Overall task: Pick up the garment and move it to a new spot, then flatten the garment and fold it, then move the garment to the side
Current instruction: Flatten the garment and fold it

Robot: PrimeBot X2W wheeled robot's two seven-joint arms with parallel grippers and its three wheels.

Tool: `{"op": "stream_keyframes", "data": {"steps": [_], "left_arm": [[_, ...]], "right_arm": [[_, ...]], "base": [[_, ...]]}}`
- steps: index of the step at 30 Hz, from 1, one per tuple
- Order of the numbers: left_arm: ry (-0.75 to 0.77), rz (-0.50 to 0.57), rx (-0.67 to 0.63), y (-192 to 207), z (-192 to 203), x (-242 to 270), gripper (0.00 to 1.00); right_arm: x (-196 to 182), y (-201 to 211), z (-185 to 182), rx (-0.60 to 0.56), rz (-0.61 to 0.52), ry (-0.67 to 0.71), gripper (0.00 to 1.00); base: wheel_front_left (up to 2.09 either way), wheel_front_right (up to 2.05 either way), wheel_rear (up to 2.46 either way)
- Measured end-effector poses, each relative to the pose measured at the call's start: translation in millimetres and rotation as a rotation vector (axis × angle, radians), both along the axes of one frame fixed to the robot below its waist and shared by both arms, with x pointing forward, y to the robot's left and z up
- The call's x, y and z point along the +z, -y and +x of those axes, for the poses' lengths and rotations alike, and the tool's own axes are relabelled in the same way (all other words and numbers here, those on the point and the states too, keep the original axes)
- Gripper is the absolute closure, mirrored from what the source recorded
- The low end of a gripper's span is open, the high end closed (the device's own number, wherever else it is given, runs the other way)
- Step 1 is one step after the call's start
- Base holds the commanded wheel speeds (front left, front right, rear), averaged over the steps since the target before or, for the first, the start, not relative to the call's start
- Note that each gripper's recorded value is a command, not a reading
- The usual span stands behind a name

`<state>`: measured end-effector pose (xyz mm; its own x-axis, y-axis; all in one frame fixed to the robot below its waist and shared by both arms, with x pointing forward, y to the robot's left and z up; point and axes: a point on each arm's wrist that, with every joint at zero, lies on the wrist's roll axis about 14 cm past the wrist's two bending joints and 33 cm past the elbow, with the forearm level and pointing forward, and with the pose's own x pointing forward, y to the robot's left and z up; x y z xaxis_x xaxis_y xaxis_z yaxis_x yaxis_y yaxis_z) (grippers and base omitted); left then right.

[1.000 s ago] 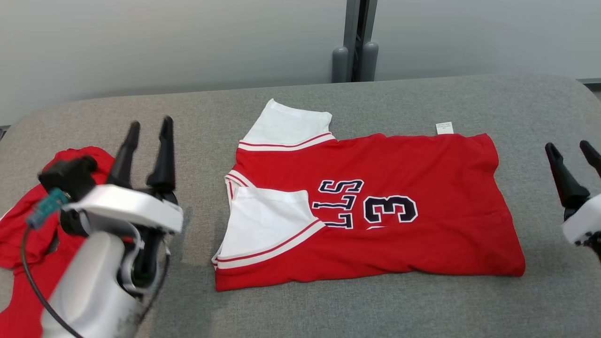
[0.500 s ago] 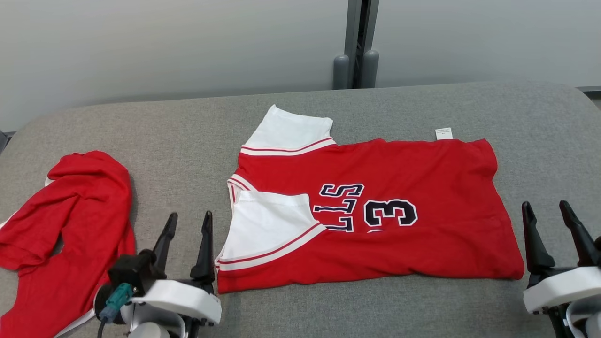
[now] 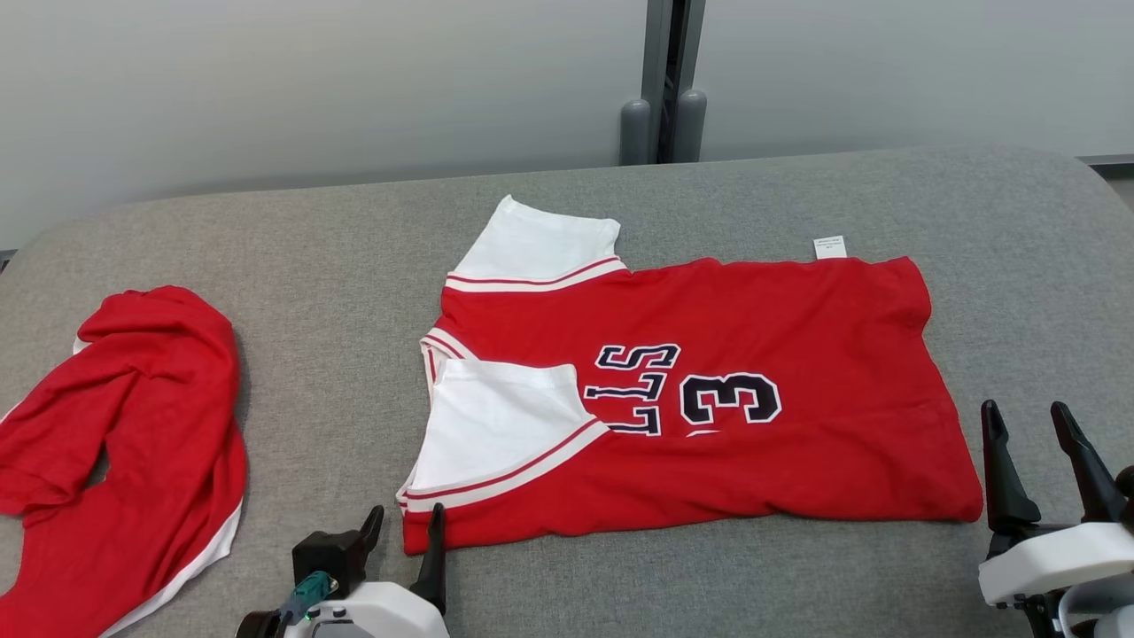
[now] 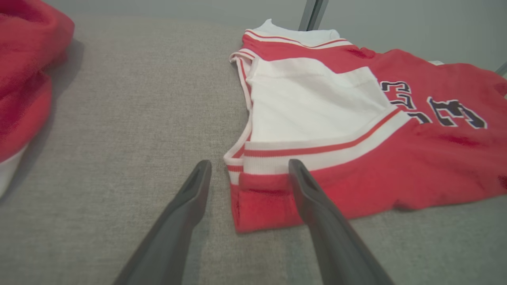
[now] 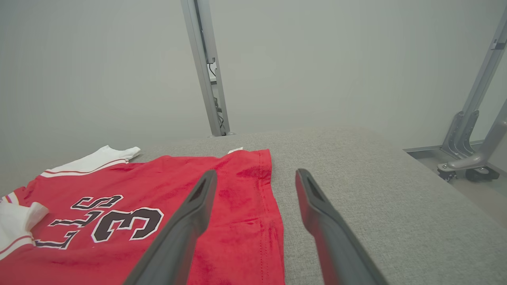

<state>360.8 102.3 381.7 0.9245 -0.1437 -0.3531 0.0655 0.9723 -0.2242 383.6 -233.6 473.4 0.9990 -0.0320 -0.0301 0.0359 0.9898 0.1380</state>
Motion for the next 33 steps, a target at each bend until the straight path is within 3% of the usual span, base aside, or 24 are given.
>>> {"op": "stream_keyframes", "data": {"steps": [6,18,19,20,21,33], "left_arm": [[-0.098,0.032,-0.002,0.6,-5.8,-24.1,0.00],[-0.139,-0.004,-0.033,13.0,2.1,-30.5,0.00],[-0.142,-0.010,-0.041,14.7,2.0,-31.0,0.29],[-0.142,-0.011,-0.048,16.0,2.7,-30.9,0.78],[-0.142,-0.014,-0.053,17.5,3.3,-30.4,1.00],[-0.091,-0.031,-0.058,21.7,2.1,-14.8,1.00]], "right_arm": [[-0.7,1.6,-1.5,-0.004,-0.001,-0.003,0.00],[-7.5,6.1,-3.8,-0.013,-0.008,-0.025,0.00],[-8.2,6.3,-4.0,-0.014,-0.008,-0.028,0.00],[-9.0,6.6,-4.3,-0.014,-0.009,-0.030,0.00],[-10.2,6.9,-4.7,-0.015,-0.010,-0.035,0.00],[-49.3,15.7,-22.1,-0.060,0.033,-0.163,0.00]], "base": [[0.00,0.00,0.00],[0.00,0.00,0.00],[0.00,0.00,0.00],[0.00,0.00,0.00],[0.00,0.00,0.00],[0.00,0.00,0.00]]}}
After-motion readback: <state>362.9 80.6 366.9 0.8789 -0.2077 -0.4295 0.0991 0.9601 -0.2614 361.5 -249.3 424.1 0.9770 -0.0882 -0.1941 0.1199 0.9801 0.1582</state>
